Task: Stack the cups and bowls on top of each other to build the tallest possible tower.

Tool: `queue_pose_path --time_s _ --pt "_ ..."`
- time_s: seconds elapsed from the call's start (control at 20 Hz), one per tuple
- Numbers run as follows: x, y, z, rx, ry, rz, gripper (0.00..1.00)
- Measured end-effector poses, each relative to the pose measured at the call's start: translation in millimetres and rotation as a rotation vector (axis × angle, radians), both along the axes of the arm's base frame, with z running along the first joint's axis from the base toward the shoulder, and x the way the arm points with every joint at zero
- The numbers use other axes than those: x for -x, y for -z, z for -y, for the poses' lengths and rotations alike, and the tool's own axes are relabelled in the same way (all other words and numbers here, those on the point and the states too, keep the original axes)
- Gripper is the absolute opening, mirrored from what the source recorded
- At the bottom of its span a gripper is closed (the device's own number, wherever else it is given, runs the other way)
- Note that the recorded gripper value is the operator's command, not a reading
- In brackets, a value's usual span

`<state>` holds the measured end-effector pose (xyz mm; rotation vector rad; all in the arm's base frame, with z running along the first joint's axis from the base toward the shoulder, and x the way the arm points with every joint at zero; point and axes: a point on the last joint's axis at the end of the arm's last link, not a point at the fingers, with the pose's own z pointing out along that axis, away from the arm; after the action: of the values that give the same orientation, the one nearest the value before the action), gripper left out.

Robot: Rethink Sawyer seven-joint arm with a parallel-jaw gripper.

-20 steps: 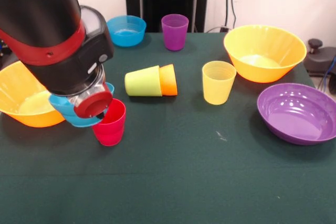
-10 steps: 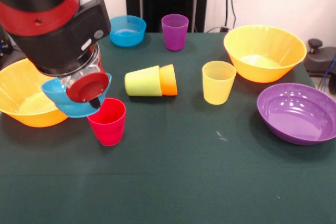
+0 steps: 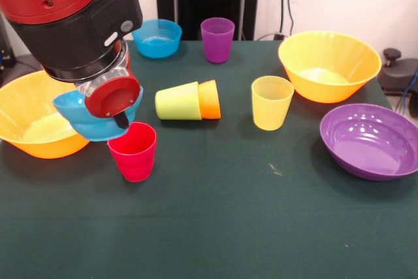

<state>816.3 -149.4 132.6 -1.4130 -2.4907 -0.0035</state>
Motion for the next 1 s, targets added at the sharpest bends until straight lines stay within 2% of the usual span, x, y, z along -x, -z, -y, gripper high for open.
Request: queue_pose_path --time_s 0.65,1.0 --pt "-8.2 -5.6 -26.1 -0.049 -0.005 0.017 0.0" --pt "-7.0 3.4 -30.8 -0.063 -0.004 0.006 0.0"
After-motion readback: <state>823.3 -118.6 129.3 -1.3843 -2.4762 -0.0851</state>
